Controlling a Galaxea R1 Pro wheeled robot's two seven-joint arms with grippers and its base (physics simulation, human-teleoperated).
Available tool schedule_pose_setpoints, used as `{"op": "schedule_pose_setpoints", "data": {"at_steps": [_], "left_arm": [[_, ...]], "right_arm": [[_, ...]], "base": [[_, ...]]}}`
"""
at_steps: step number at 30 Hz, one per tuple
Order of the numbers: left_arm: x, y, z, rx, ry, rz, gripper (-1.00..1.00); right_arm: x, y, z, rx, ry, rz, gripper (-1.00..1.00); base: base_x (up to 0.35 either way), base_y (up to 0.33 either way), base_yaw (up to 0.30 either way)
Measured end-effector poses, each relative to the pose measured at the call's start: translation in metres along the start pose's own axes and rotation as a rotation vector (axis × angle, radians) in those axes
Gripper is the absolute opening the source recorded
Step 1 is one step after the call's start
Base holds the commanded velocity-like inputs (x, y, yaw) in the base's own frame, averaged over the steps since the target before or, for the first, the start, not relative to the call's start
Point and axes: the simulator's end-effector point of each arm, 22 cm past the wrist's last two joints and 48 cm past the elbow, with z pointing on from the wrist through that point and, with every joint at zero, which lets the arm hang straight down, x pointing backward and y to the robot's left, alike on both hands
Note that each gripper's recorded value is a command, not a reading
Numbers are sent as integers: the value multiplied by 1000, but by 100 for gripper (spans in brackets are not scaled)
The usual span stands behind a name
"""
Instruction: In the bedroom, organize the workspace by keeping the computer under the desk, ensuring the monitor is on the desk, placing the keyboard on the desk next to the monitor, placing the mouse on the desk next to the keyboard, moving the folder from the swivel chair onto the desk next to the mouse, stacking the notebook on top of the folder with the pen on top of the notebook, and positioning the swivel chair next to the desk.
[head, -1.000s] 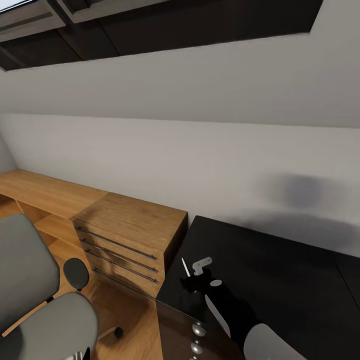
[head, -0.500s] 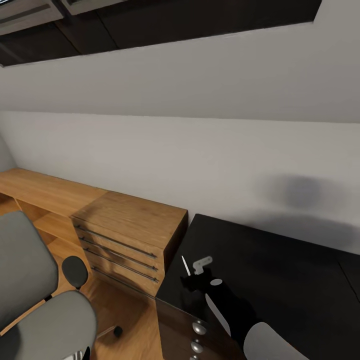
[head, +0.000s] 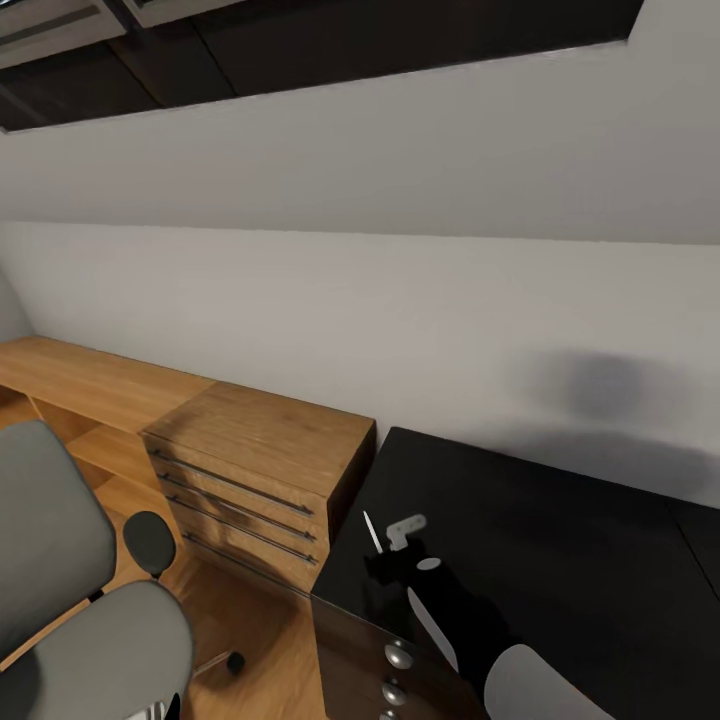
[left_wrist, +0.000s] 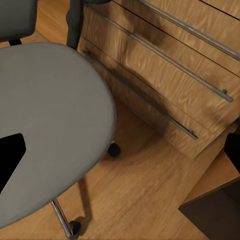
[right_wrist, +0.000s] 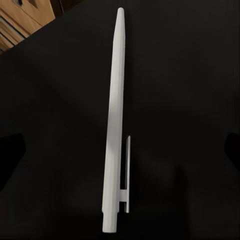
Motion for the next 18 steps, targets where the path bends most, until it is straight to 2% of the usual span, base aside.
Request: {"op": "schedule_pose_setpoints", "data": {"at_steps": [18], "left_arm": [[8,1,6,0,0,0,100]], "right_arm": [[14,-2,7,10,35,-3,100]], "base": [[0,0,0]]}}
